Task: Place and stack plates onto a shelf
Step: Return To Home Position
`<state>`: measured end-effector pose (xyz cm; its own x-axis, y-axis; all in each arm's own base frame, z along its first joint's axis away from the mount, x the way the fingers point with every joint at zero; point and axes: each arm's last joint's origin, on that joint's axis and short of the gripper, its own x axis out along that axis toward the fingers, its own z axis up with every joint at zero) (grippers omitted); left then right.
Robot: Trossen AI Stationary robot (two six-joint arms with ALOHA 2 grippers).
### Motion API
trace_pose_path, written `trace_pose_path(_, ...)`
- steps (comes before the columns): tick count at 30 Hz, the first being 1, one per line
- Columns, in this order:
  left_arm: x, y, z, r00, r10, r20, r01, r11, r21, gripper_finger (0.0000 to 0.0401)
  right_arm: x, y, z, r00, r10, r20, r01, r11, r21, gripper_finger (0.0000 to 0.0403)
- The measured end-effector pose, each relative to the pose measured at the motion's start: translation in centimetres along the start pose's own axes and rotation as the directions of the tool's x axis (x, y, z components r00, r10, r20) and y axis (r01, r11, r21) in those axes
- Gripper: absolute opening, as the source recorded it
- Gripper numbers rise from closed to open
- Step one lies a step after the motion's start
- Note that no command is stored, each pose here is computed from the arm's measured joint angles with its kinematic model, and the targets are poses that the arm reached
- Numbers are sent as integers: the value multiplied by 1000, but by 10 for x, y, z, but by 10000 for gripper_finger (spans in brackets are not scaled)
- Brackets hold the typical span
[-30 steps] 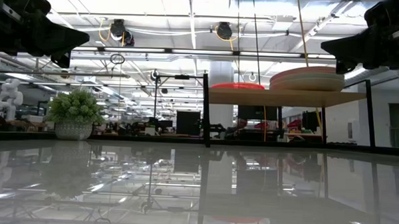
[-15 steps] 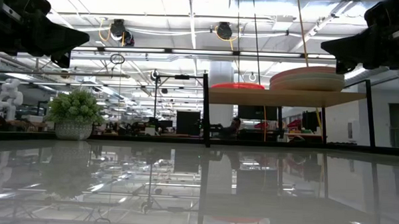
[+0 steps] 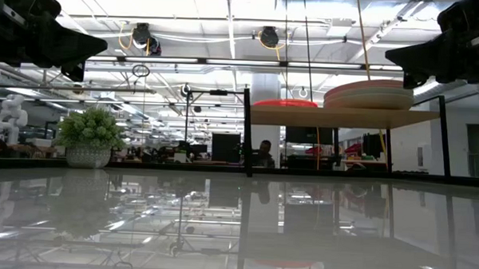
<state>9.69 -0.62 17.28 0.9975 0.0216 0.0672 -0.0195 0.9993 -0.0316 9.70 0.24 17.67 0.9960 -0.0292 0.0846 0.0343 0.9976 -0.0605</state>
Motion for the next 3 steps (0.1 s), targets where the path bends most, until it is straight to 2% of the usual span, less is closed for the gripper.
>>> trace_pose_path(3, 0, 0, 0, 1000, 0, 0, 0, 1000, 0, 21, 0, 0, 0, 1000, 0, 0, 0, 1000, 0, 0)
